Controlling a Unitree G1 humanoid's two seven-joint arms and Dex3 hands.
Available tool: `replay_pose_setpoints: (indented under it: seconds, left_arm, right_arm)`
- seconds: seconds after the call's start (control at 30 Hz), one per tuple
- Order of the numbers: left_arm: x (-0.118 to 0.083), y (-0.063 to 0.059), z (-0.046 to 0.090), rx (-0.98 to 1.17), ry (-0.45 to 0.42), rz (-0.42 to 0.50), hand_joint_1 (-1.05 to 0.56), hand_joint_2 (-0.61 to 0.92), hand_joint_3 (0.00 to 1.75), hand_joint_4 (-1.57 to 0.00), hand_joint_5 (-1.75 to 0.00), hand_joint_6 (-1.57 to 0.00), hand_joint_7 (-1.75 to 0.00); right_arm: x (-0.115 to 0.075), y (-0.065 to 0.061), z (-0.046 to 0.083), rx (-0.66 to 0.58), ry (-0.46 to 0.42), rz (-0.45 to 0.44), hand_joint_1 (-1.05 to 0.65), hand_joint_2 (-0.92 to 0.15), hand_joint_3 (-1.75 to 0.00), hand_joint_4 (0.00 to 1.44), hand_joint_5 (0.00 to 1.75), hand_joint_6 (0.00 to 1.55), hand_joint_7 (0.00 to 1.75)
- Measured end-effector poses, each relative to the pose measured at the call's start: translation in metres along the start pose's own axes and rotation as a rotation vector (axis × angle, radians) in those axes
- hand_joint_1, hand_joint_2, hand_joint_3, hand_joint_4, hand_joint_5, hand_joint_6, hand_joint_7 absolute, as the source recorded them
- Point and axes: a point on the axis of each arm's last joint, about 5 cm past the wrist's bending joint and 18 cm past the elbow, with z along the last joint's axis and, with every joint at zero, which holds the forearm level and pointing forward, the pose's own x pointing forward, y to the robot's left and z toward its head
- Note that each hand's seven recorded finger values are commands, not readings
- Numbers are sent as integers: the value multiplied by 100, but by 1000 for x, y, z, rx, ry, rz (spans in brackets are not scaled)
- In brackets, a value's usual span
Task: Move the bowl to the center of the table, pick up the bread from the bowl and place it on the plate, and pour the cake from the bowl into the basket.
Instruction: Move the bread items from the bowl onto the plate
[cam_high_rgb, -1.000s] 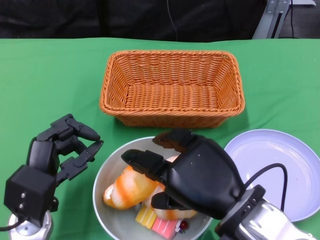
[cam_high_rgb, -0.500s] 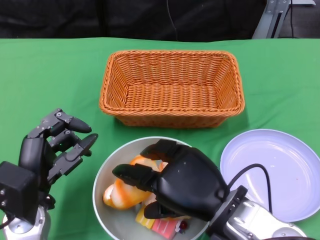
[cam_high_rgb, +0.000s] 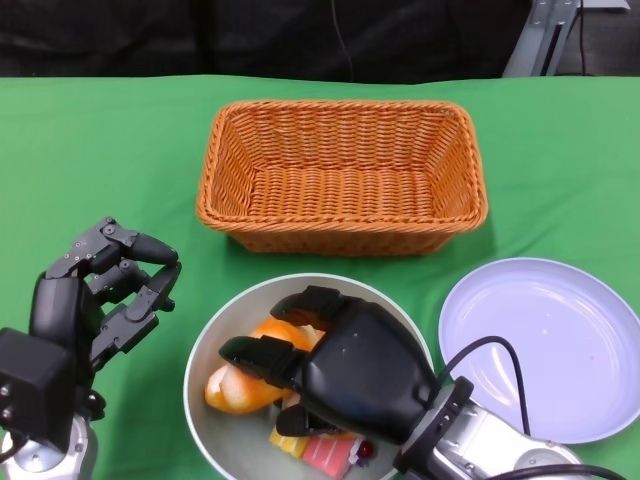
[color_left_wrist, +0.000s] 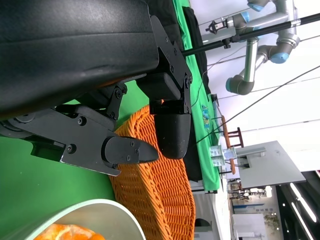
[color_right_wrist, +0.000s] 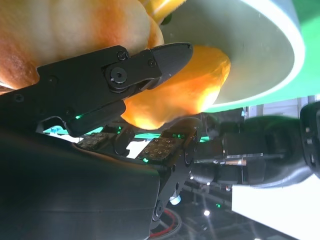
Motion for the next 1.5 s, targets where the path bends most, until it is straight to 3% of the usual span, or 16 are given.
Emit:
replay_pose_setpoints:
  seconds: [0.17, 0.27, 0.3, 0.33, 0.4, 0.47, 0.57, 0.67, 0.73, 0.83, 0.93, 0.97, 1.0, 1.03, 1.3, 1.5]
  left_arm:
    - [-5, 1, 0, 56, -12, 6, -13, 73, 65, -73, -155, -80, -115]
    - [-6, 1, 0, 61, -17, 10, -10, 70, 75, -76, -152, -83, -113]
    - [-6, 1, 0, 65, -17, 12, -9, 70, 77, -76, -151, -83, -113]
    - [-5, 0, 0, 68, -17, 17, -7, 70, 79, -76, -149, -82, -113]
    - [-5, 0, 0, 69, -17, 32, -7, 69, 80, -75, -146, -81, -113]
    - [-5, 0, 0, 74, -17, 42, -7, 69, 80, -74, -144, -80, -114]
    - [-5, -1, 0, 86, -17, 44, -8, 68, 80, -74, -144, -79, -115]
    - [-5, -1, 0, 93, -19, 48, -5, 68, 79, -74, -144, -79, -116]
    - [-5, -1, 0, 94, -21, 47, -4, 69, 78, -74, -145, -78, -116]
    - [-5, -1, 0, 101, -23, 44, -4, 69, 78, -74, -145, -79, -116]
    - [-5, -1, 0, 107, -23, 51, -5, 68, 78, -75, -145, -79, -115]
    - [-5, -1, 0, 108, -23, 51, -5, 69, 78, -75, -145, -79, -115]
    - [-5, 0, 0, 109, -22, 51, -4, 69, 79, -75, -145, -79, -115]
    - [-6, 0, 0, 109, -22, 51, -4, 69, 78, -75, -145, -79, -115]
    - [-7, 1, -2, 106, -18, 56, -6, 68, 80, -75, -146, -81, -114]
    - [-6, 1, -3, 109, -12, 57, -7, 67, 80, -78, -148, -81, -115]
  right_arm:
    - [3, 9, 0, -31, 0, 10, -48, -91, -1, 71, 32, 77, 5]
    - [6, 13, -2, -46, 7, 25, -47, -92, -2, 51, 80, 78, 13]
    - [7, 15, -2, -48, 6, 28, -47, -92, -1, 48, 89, 77, 18]
    - [7, 17, -2, -50, 8, 30, -47, -91, -1, 42, 105, 66, 43]
    - [9, 21, -2, -52, 5, 26, -47, -90, 0, 40, 120, 51, 80]
    - [10, 23, -3, -49, 3, 22, -45, -91, -1, 42, 126, 45, 91]
    - [11, 24, -5, -34, -6, 27, -45, -91, 0, 52, 122, 49, 84]
    - [12, 25, -7, -28, -12, 31, -43, -89, 0, 66, 100, 68, 48]
    - [11, 27, -8, -24, -14, 36, -40, -87, 0, 74, 88, 79, 32]
    - [11, 29, -11, -6, -21, 24, -37, -87, 0, 78, 95, 91, 28]
    - [10, 31, -13, 10, -32, -11, -37, -88, 0, 77, 111, 99, 31]
    - [10, 32, -14, 20, -36, -33, -35, -89, 0, 73, 124, 95, 43]
    - [10, 33, -15, 30, -41, -55, -33, -90, 0, 69, 137, 84, 69]
    - [10, 33, -16, 44, -46, -77, -32, -91, -1, 68, 141, 79, 79]
    - [8, 23, -27, 189, -56, -142, -32, -92, -9, 64, 147, 64, 107]
    - [8, 1, -34, 257, -7, -251, -32, -92, -8, 67, 142, 66, 104]
